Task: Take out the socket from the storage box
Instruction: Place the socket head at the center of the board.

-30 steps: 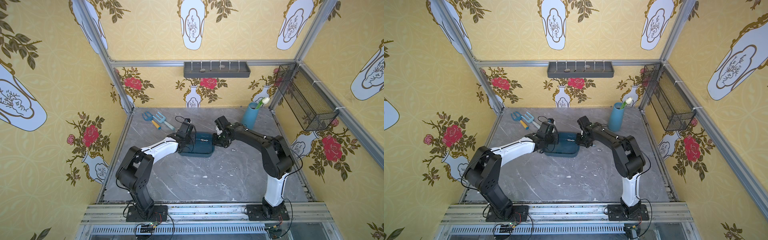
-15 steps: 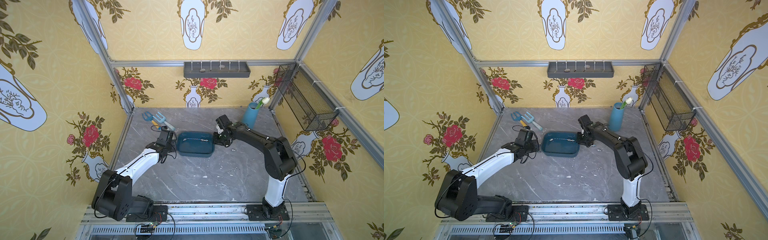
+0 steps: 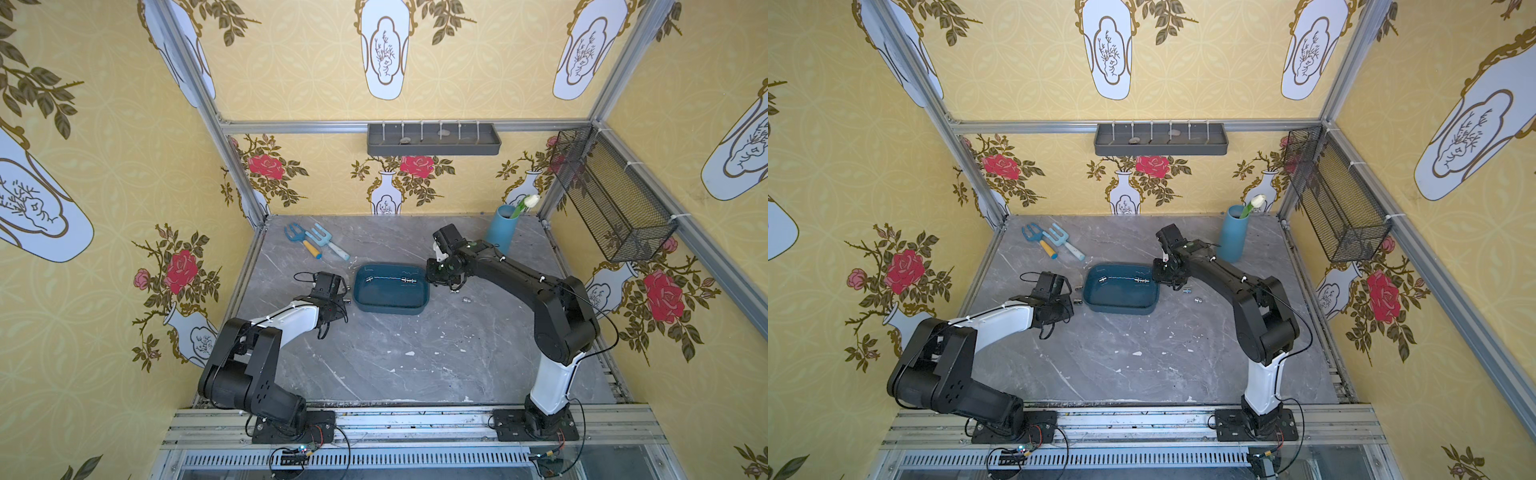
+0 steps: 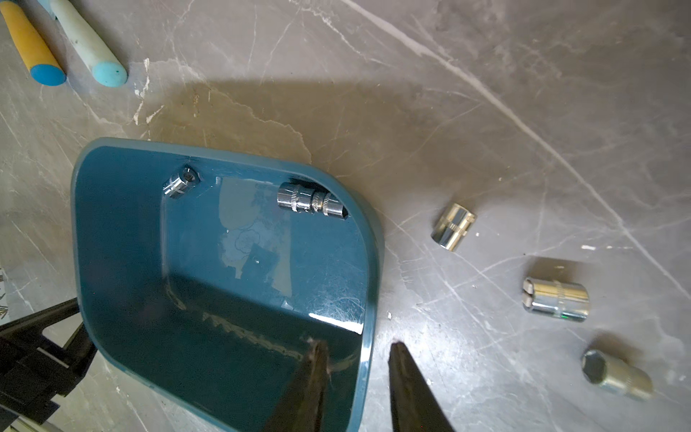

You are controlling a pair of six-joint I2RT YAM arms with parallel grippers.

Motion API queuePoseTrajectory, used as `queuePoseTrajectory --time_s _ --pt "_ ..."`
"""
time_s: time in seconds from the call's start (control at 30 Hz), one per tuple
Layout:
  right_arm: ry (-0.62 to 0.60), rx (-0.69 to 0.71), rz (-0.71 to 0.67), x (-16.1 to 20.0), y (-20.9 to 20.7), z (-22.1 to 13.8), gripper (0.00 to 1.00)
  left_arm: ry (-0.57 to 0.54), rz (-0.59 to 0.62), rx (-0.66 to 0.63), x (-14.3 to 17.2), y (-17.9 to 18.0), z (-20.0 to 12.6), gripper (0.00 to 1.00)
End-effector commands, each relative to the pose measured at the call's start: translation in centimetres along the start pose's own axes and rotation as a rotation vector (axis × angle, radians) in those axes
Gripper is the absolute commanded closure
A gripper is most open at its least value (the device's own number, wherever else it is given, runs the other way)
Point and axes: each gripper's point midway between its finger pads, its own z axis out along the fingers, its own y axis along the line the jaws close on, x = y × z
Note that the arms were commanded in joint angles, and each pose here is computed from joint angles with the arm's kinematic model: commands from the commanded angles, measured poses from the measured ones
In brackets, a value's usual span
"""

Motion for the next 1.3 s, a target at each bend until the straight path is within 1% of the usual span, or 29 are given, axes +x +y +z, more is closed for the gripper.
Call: queuePoseTrajectory --time_s 0.0,0.1,0.3,0.47,0.67,0.83,0.97,1.07,1.27 --pt "-0.026 -0.003 -0.025 -0.5 0.6 -0.5 0.66 -0.02 -0.017 -0.013 -0.7 -0.1 0.4 0.76" --pt "-0.032 -0.007 -0.035 -0.6 1.0 -0.6 0.65 -0.012 -0.021 -0.029 -0.7 0.1 0.6 0.75" --pt "-0.046 -0.025 -0.058 -0.8 2.2 -0.6 0.64 -0.007 -0.024 -0.048 -0.9 0.2 0.7 0.67" --pt "-0.057 -0.021 -0.089 -1.2 3.3 -0.1 0.62 0.003 -0.018 -0.043 -0.8 0.1 0.7 0.55" --pt "-0.057 -0.023 -0.091 -1.1 4.8 0.8 0.59 -0.008 -0.017 -0.032 -0.9 0.1 0.1 0.49" --pt "-0.066 -0.006 -0.053 -1.2 5.1 2.0 0.55 -0.04 -0.012 -0.006 -1.8 -0.3 -1.4 0.44" --pt "-0.068 0.02 -0.006 -1.4 4.9 3.0 0.53 -0.072 -0.005 0.009 -2.7 -0.5 -2.6 0.4" --pt "-0.076 0.024 0.007 -1.6 5.1 3.6 0.52 -0.093 0.006 0.015 -3.3 -0.7 -3.2 0.38" --pt "-0.074 0.037 0.032 -1.8 4.9 5.0 0.51 -0.101 0.004 0.026 -4.1 -1.0 -3.2 0.37"
